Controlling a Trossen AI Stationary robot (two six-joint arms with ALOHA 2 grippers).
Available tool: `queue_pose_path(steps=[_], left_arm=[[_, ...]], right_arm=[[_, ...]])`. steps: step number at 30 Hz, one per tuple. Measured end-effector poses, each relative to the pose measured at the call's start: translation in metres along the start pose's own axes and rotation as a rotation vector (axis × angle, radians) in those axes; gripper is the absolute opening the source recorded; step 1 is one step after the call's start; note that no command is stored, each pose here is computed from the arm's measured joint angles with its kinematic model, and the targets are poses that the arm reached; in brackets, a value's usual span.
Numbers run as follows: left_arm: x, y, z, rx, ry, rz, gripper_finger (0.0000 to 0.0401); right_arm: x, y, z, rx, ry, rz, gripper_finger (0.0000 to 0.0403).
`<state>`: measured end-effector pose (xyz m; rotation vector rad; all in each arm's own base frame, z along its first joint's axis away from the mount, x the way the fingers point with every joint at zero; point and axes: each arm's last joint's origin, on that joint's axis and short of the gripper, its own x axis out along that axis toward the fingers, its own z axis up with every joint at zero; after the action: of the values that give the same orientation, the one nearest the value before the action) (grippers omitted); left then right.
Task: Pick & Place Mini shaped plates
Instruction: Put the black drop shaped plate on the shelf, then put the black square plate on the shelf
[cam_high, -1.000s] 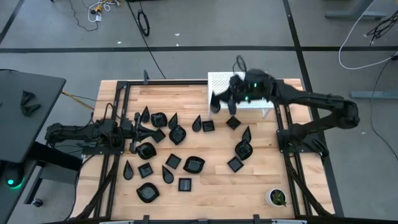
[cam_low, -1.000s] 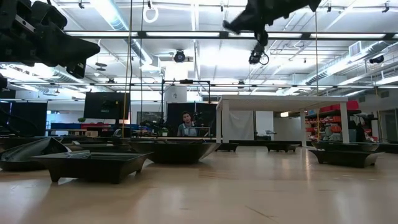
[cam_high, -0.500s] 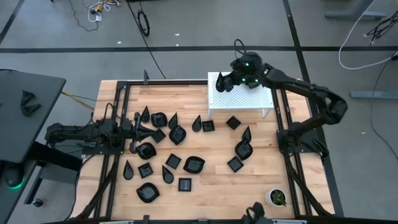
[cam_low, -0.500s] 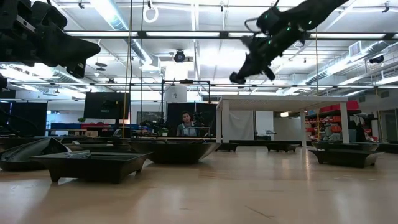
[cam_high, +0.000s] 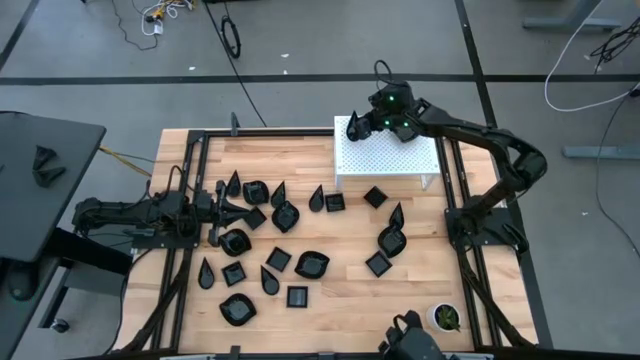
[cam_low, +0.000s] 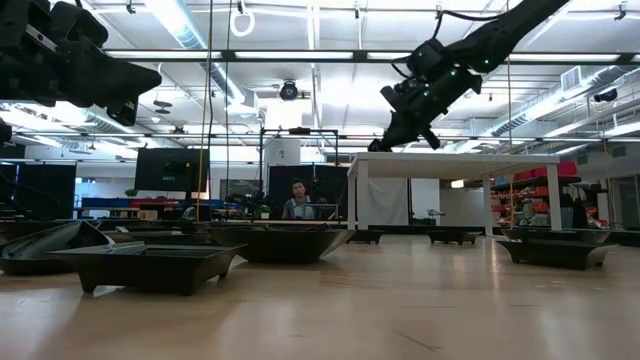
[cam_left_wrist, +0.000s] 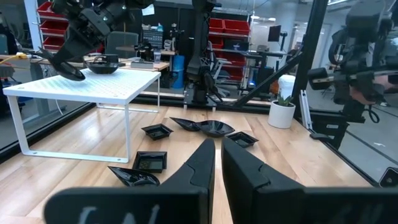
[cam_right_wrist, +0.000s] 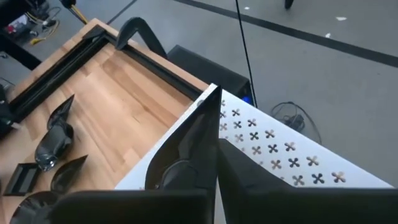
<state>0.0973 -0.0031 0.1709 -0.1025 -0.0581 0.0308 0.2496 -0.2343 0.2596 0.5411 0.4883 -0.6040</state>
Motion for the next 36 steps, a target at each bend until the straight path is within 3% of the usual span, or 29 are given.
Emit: queue_pose_path(steps=[16,23,30,36], left_arm=[[0.0,0.0,0.0,-0.003,0.0,0.0,0.0032],[0.0,0.0,0.0,-0.003,0.0,0.0,0.0032],[0.0,0.0,0.0,-0.03,0.0,0.0,0.0032],[0.0,0.0,0.0,-0.063,0.003,-0.001,0.0032]], right_arm=[[0.0,-0.003,-0.003,-0.003,0.011,-0.093,0.0059],[-0.004,0.003,0.005,-0.116,-0.068,-0.109,0.009],[-0.03,0.058,-0.003,-0.332,-0.069,0.016,0.0091],[-0.068,0.119,-0.037,-0.523,0.051,0.128,0.0074]])
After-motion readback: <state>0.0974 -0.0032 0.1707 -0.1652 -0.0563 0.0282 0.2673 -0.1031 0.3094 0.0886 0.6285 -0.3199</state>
